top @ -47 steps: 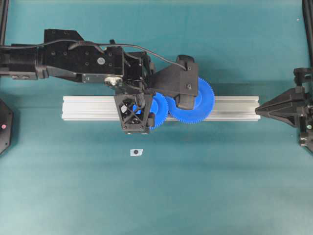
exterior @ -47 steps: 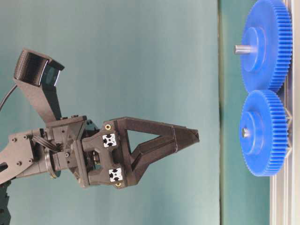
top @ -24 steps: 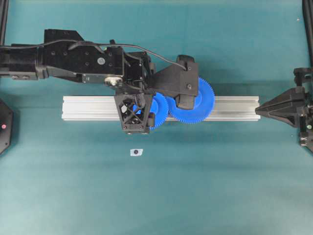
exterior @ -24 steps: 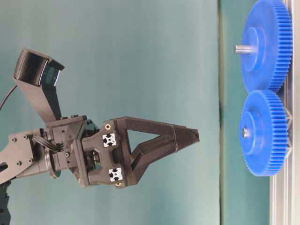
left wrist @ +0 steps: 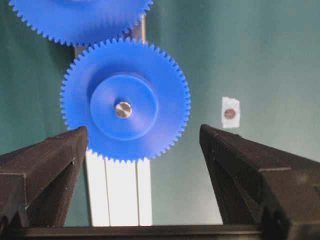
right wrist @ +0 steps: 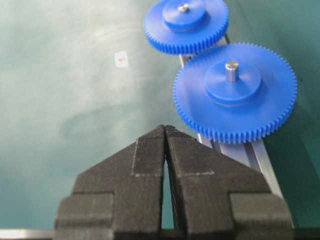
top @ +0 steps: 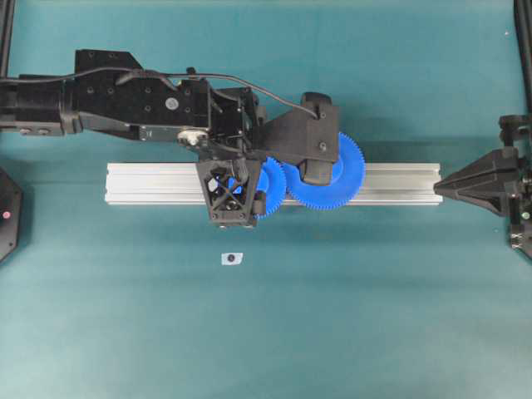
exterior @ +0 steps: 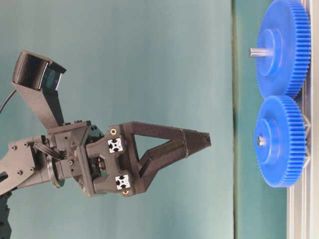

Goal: Find the location of the shaft and insert the small gear.

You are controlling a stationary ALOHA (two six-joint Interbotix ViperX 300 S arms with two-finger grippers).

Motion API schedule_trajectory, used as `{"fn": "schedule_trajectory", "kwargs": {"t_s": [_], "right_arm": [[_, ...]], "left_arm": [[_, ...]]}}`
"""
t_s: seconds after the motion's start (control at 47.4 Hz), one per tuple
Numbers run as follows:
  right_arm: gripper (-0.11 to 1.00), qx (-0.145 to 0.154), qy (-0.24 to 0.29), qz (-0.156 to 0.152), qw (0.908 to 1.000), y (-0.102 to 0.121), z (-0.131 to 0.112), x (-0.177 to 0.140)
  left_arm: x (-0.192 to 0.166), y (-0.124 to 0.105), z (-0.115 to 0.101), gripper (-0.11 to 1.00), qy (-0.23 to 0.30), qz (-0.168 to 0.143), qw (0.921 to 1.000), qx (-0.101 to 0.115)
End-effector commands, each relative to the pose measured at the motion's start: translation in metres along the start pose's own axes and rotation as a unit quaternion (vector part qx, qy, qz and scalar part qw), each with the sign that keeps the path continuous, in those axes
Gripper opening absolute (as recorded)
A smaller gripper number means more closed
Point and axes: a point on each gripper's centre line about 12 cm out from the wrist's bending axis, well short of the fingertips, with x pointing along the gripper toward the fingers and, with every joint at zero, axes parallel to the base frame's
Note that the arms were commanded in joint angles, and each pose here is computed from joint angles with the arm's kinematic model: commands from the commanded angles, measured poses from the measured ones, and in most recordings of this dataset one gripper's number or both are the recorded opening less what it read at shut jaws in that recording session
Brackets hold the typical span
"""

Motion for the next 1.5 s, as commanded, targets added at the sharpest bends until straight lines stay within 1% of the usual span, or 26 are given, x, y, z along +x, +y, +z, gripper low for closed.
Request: {"fn": "schedule_trajectory", "kwargs": {"t_s": [0.0,0.992,1.478], "right_arm": [[0.03,0.005,-0.005,0.000,1.0000,0.0005,0.0033,0.0008],[0.03,0.005,-0.003,-0.001,1.0000,-0.0002,0.0015,0.0010],[0.03,0.005,-0.002,-0.001,1.0000,-0.0001,0.0008,0.0010]], "left_arm": [[-0.0198,-0.0001,0.0072,0.88,-0.029,0.003,0.9996,0.002],[-0.0151,-0.0003,0.0063,0.88,-0.021,0.003,0.9998,0.003],[-0.0113,-0.0005,0.0045,0.88,-0.014,0.002,0.9999,-0.001]]}}
